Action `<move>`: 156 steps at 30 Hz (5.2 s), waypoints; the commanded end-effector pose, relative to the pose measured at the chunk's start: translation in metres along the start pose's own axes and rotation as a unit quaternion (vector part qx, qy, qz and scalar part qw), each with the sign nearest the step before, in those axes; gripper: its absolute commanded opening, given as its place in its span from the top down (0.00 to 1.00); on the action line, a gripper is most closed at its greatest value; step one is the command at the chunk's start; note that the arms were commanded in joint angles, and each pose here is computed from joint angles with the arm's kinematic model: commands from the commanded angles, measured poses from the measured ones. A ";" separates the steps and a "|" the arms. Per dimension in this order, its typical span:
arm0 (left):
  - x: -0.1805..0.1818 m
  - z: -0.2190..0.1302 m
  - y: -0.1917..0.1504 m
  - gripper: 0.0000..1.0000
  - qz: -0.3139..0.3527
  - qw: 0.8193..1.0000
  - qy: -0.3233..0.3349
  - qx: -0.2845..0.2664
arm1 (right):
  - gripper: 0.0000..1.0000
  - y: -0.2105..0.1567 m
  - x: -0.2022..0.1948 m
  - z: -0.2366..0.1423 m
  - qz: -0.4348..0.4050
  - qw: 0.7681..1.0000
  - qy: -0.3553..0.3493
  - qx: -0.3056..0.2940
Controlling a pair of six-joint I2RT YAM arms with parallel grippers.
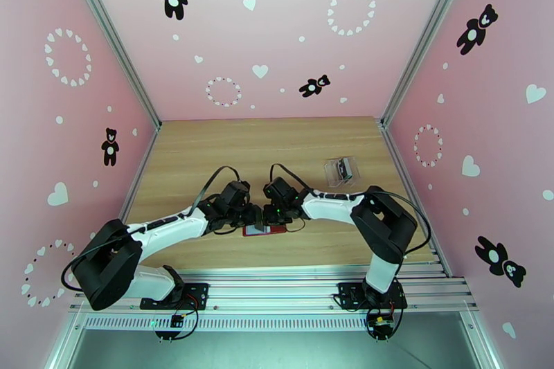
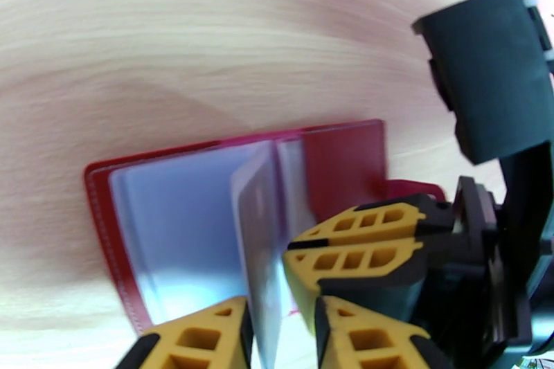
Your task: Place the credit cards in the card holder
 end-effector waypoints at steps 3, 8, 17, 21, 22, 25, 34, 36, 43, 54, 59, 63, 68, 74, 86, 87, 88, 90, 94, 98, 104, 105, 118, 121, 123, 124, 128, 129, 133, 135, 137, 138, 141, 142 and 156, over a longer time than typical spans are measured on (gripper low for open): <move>-0.025 0.006 0.000 0.70 0.019 0.999 -0.030 0.016 | 0.79 0.007 -0.010 -0.031 0.012 0.999 -0.011 -0.039; -0.040 0.016 -0.005 0.70 0.035 0.999 -0.030 0.025 | 0.78 0.008 -0.035 -0.060 0.026 0.997 -0.040 -0.058; -0.052 0.035 -0.010 0.74 0.050 0.998 -0.023 0.034 | 0.74 -0.002 -0.070 -0.104 0.056 0.992 -0.073 -0.092; -0.056 0.018 -0.007 0.73 0.061 0.998 -0.027 0.016 | 0.73 -0.009 -0.071 -0.117 0.054 0.989 -0.085 -0.104; -0.057 0.011 -0.006 0.73 0.065 0.997 -0.027 0.009 | 0.73 -0.010 -0.072 -0.119 0.053 0.989 -0.088 -0.105; -0.056 -0.015 -0.004 0.73 0.075 0.997 -0.028 -0.021 | 0.72 -0.013 -0.074 -0.131 0.045 0.988 -0.098 -0.110; -0.030 -0.136 0.000 0.27 0.101 0.978 -0.042 -0.179 | 0.48 -0.021 -0.078 -0.236 -0.022 0.953 -0.232 -0.196; -0.018 -0.156 0.002 0.06 0.088 0.972 -0.038 -0.215 | 0.39 -0.026 -0.079 -0.251 -0.029 0.943 -0.252 -0.216; 0.025 -0.177 -0.004 0.02 0.045 0.963 -0.008 -0.266 | 0.30 -0.041 -0.086 -0.272 -0.052 0.923 -0.311 -0.221; 0.026 -0.210 -0.012 0.03 0.083 0.964 0.012 -0.253 | 0.22 -0.021 -0.124 -0.262 -0.035 0.930 -0.345 -0.123; 0.005 -0.231 -0.011 0.07 0.139 0.963 0.029 -0.227 | 0.23 0.013 -0.156 -0.256 -0.005 0.935 -0.346 -0.079; 0.013 -0.232 -0.010 0.08 0.145 0.961 0.059 -0.230 | 0.25 0.040 -0.184 -0.254 0.016 0.936 -0.348 -0.050; 0.014 -0.230 -0.015 0.09 0.143 0.963 0.031 -0.227 | 0.31 0.066 -0.221 -0.243 0.045 0.942 -0.334 0.000; 0.016 -0.233 -0.014 0.09 0.138 0.961 0.030 -0.237 | 0.34 0.081 -0.252 -0.223 0.065 0.943 -0.325 0.034; 0.019 -0.235 -0.012 0.11 0.131 0.960 0.039 -0.245 | 0.40 0.092 -0.279 -0.194 0.072 0.939 -0.327 0.073; 0.019 -0.235 -0.012 0.11 0.132 0.960 0.039 -0.244 | 0.40 0.091 -0.280 -0.192 0.072 0.939 -0.326 0.077; 0.019 -0.234 -0.012 0.11 0.132 0.960 0.040 -0.242 | 0.41 0.092 -0.282 -0.191 0.073 0.939 -0.327 0.079; 0.019 -0.232 -0.012 0.11 0.132 0.961 0.043 -0.240 | 0.41 0.091 -0.285 -0.188 0.073 0.937 -0.332 0.085; 0.019 -0.232 -0.012 0.11 0.132 0.961 0.047 -0.239 | 0.41 0.091 -0.289 -0.186 0.074 0.934 -0.337 0.092; 0.019 -0.231 -0.012 0.11 0.132 0.961 0.046 -0.239 | 0.42 0.090 -0.293 -0.183 0.075 0.931 -0.344 0.098; 0.018 -0.230 -0.012 0.11 0.133 0.961 0.048 -0.236 | 0.44 0.091 -0.297 -0.183 0.076 0.927 -0.354 0.099; 0.018 -0.230 -0.012 0.11 0.133 0.961 0.048 -0.236 | 0.44 0.091 -0.297 -0.183 0.076 0.927 -0.354 0.099; 0.019 -0.229 -0.011 0.11 0.132 0.961 0.051 -0.236 | 0.45 0.090 -0.301 -0.182 0.080 0.924 -0.357 0.106; 0.019 -0.229 -0.012 0.11 0.132 0.961 0.051 -0.236 | 0.45 0.089 -0.302 -0.181 0.081 0.924 -0.357 0.109; 0.019 -0.229 -0.012 0.11 0.132 0.961 0.051 -0.236 | 0.45 0.089 -0.303 -0.181 0.082 0.923 -0.359 0.110; 0.018 -0.229 -0.012 0.11 0.133 0.961 0.051 -0.236 | 0.45 0.089 -0.303 -0.181 0.082 0.923 -0.359 0.110; 0.019 -0.229 -0.011 0.11 0.132 0.961 0.052 -0.235 | 0.46 0.089 -0.303 -0.182 0.083 0.922 -0.361 0.108; 0.018 -0.229 -0.011 0.11 0.132 0.961 0.051 -0.236 | 0.46 0.089 -0.303 -0.182 0.083 0.922 -0.362 0.107; 0.019 -0.229 -0.011 0.11 0.132 0.961 0.051 -0.236 | 0.48 0.088 -0.304 -0.183 0.084 0.920 -0.365 0.110; 0.019 -0.229 -0.011 0.11 0.132 0.961 0.051 -0.236 | 0.48 0.088 -0.304 -0.186 0.085 0.918 -0.371 0.109; 0.019 -0.229 -0.011 0.11 0.132 0.961 0.051 -0.236 | 0.48 0.089 -0.304 -0.189 0.085 0.916 -0.377 0.107; 0.019 -0.229 -0.011 0.11 0.132 0.961 0.052 -0.236 | 0.49 0.089 -0.303 -0.191 0.085 0.915 -0.381 0.106; 0.019 -0.229 -0.011 0.11 0.132 0.961 0.052 -0.236 | 0.49 0.089 -0.301 -0.200 0.086 0.910 -0.392 0.100; 0.019 -0.229 -0.011 0.11 0.132 0.961 0.052 -0.236 | 0.49 0.089 -0.300 -0.203 0.087 0.909 -0.396 0.097; 0.019 -0.228 -0.011 0.11 0.132 0.961 0.053 -0.236 | 0.59 0.085 -0.297 -0.225 0.101 0.911 -0.395 0.071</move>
Point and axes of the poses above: each hand's point on the last joint's axis, 136 mm out from that joint toward the fingers, its own z axis out along the fingers, its own x axis along the line the jaws close on, y = z × x, the point moved 5 cm from there along -z, back along the fingers, and after that the axes turned 12 degrees about -z, right-handed, at the moved point
